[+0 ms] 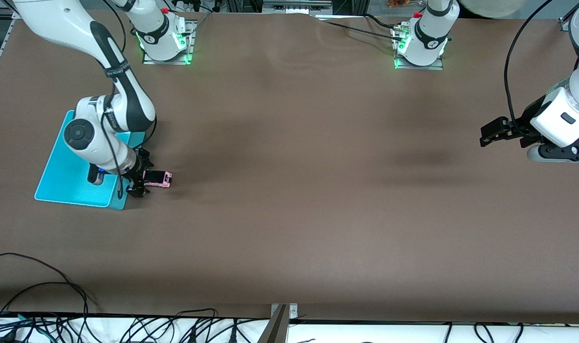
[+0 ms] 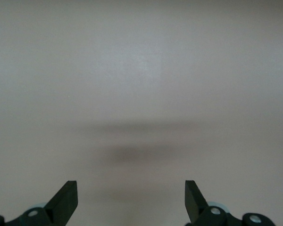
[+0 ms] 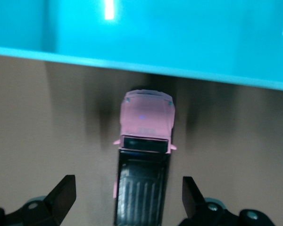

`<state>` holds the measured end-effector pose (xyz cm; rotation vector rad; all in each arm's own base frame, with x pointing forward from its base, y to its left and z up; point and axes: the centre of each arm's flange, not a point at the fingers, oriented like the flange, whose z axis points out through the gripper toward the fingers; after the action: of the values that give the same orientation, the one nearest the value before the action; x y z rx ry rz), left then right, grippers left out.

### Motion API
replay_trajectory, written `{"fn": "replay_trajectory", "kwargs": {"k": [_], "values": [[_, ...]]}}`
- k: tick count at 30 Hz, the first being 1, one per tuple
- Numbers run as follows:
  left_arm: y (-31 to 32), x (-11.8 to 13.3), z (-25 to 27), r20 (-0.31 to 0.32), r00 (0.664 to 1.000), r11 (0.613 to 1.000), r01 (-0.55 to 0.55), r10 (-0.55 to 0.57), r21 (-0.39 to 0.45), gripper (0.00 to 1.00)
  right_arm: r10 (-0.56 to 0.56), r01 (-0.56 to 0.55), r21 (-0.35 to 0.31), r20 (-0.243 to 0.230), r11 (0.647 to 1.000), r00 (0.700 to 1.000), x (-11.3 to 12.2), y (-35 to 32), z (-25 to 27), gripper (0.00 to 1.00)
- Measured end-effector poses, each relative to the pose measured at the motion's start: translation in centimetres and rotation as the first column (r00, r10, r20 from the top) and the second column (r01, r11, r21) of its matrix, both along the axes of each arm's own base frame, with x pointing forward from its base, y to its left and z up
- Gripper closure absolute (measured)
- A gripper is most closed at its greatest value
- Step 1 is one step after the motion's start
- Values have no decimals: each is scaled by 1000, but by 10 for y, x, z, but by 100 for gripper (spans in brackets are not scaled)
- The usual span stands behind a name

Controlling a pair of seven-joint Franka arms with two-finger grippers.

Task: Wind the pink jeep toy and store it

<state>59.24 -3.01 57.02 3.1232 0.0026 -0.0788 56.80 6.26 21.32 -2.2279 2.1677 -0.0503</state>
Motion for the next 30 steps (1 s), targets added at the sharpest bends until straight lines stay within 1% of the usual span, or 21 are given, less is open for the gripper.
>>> {"fn": "replay_trajectory", "kwargs": {"k": [7, 11, 13, 14, 16, 20, 27, 30], "values": [[3, -3, 0, -19, 1000, 1000, 3, -3, 1, 0, 1, -1, 3, 11, 1000, 1000, -4, 1, -4, 0], [4, -4, 1, -22, 1000, 1000, 5, -5, 1, 0, 1, -1, 4, 18, 1000, 1000, -5, 1, -6, 2], [4, -5, 2, -21, 1000, 1000, 6, -6, 0, 0, 1, -1, 4, 18, 1000, 1000, -6, 1, -6, 11], [4, -5, 2, -20, 1000, 1000, 6, -6, 0, 0, 1, -1, 4, 18, 1000, 1000, -6, 1, -7, 22], [4, -5, 3, -20, 1000, 1000, 6, -6, 0, 0, 1, -1, 4, 17, 1000, 1000, -6, 1, -7, 33], [4, -5, 3, -20, 1000, 1000, 6, -6, 0, 0, -5, 5, 5, 23, 1000, 1000, -5, 1, -6, 50], [4, -5, 3, -20, 1000, 1000, 6, -6, 0, 0, -24, 24, 6, 25, 1000, 999, -3, 1, -2, 50], [4, -5, 3, -20, 1000, 1000, 6, -6, 0, 0, -26, 26, 3, 16, 1000, 1000, 1, 2, 8, 50]]}}
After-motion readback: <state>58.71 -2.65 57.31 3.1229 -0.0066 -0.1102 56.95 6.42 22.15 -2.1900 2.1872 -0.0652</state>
